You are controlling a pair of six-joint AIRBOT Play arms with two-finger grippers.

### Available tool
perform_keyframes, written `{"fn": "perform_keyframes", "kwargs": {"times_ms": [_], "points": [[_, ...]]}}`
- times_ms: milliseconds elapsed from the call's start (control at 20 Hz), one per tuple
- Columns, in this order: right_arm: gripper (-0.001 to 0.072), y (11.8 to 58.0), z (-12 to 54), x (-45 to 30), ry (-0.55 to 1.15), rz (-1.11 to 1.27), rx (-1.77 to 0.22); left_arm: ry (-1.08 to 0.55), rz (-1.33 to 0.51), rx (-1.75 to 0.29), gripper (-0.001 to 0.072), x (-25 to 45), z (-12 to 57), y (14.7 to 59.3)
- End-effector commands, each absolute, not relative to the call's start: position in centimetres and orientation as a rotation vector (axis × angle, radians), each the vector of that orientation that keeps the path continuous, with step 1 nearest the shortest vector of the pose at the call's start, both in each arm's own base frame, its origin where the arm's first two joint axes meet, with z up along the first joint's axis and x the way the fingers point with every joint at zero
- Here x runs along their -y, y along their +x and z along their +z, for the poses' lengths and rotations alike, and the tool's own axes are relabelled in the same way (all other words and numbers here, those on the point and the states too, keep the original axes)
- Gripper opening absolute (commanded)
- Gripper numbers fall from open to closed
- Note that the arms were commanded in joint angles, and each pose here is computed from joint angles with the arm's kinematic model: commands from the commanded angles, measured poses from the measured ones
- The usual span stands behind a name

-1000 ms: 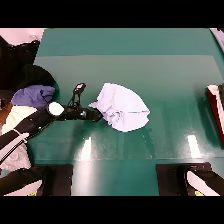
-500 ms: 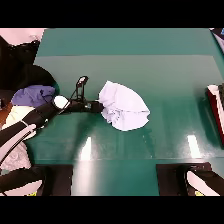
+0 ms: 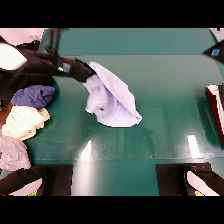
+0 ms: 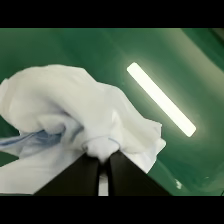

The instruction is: Fold the shirts.

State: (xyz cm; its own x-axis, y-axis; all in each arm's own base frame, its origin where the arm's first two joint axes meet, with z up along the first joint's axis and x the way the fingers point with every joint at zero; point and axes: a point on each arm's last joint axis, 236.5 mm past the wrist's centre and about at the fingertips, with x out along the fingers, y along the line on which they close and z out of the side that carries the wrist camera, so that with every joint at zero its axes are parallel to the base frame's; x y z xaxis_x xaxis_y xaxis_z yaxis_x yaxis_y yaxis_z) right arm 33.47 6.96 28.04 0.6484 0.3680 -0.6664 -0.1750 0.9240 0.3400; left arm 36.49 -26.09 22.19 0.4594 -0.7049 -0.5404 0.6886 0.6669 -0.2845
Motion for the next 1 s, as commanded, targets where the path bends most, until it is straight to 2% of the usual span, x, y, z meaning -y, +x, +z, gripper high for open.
{"fn": "perform_keyframes", "kwargs": {"times_ms": [0, 50, 100, 150, 200, 400, 500, 700, 950], "points": [[0.0019, 31.1, 22.6, -7.5, 0.28, 0.327, -0.995, 0.105, -0.852, -0.654, 0.0029, 24.0, 25.8, 34.8], [0.0039, 30.4, 20.3, -7.7, 0.298, 0.335, -1.048, 0.112, -0.856, -0.671, 0.0029, 24.0, 25.5, 34.5], [0.0191, 29.5, 18.2, -8.4, 0.31, 0.366, -1.1, 0.127, -0.852, -0.686, 0.0029, 23.7, 25.1, 34.4], [0.0395, 28.3, 15.9, -9.3, 0.346, 0.398, -1.162, 0.147, -0.838, -0.696, 0.0029, 23.3, 24.7, 34.5], [0.0472, 27.4, 13.8, -10.1, 0.391, 0.419, -1.211, 0.162, -0.825, -0.703, 0.0029, 22.9, 24.5, 34.6], [0.0471, 26.9, 6.9, -13.8, 0.589, 0.501, -1.203, 0.157, -0.81, -0.714, 0.0029, 22.7, 24.3, 34.7], [0.0471, 27.1, 4.1, -15.3, 0.621, 0.506, -1.19, 0.159, -0.812, -0.72, 0.0029, 22.7, 24.2, 34.6], [0.0471, 27.5, -1.1, -19.1, 0.46, 0.58, -1.208, 0.171, -0.824, -0.76, 0.003, 22.5, 23.5, 33.9], [0.0471, 28.3, -6.6, -21.9, 0.378, 0.558, -1.251, 0.167, -0.83, -0.805, 0.0029, 22.4, 22.9, 33.1]]}}
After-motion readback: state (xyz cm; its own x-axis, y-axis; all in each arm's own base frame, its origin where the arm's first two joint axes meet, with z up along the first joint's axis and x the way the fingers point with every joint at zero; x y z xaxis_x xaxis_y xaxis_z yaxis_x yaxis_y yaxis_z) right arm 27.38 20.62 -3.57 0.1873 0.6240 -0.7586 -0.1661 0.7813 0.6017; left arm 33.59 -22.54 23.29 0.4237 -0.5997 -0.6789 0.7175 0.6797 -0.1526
